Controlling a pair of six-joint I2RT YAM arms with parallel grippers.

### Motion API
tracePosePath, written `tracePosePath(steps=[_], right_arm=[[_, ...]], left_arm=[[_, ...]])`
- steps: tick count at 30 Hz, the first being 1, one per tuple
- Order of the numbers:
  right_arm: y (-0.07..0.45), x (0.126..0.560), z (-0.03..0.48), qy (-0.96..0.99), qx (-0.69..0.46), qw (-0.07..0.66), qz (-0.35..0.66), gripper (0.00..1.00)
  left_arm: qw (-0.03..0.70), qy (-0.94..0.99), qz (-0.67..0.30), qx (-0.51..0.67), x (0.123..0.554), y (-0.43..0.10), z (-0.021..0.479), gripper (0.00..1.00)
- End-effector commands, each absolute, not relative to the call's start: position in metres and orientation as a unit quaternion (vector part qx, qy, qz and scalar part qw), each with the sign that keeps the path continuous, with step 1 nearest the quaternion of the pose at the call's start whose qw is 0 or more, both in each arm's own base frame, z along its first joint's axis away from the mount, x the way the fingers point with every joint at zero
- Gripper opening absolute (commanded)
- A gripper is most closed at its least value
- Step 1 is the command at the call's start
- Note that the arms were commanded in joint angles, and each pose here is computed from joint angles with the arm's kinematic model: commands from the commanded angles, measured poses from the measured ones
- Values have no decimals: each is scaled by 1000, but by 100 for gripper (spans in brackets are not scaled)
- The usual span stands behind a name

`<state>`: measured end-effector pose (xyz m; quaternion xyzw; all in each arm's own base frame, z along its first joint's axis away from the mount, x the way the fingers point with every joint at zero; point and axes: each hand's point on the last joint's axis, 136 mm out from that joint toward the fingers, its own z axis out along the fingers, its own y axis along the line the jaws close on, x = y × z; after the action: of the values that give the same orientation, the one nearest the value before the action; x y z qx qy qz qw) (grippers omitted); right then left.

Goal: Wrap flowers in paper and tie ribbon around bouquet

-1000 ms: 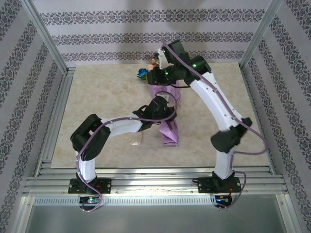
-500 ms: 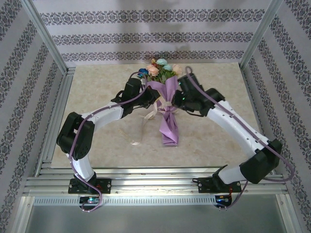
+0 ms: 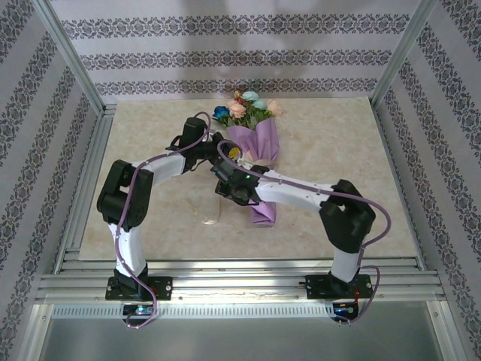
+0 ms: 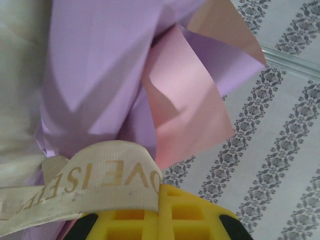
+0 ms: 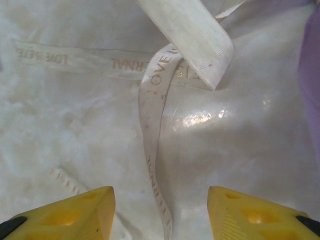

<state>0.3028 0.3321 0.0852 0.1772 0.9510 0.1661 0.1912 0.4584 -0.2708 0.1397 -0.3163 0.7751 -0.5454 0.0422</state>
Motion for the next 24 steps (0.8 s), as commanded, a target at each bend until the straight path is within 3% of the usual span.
tracePosePath(steps=[1,12,14,18,24], right_arm=[[338,329,83,930,234,232,164,53],[365,348,26,938,223,230,134,51],[369,348,18,941,217,223,131,44],[366,344,12,946,210,214,119,3],[367,339,68,948,154,236,149,0]], left_arm=[[11,748,-575,-331,469,-269,154,0],[-11,725,-580,-371,488,-258,141,0],[-12,724,-580,-374,489,-257,139,0],[-13,723,-580,-375,490,-258,139,0],[-10,726,-577,-373,489,-257,140,0]])
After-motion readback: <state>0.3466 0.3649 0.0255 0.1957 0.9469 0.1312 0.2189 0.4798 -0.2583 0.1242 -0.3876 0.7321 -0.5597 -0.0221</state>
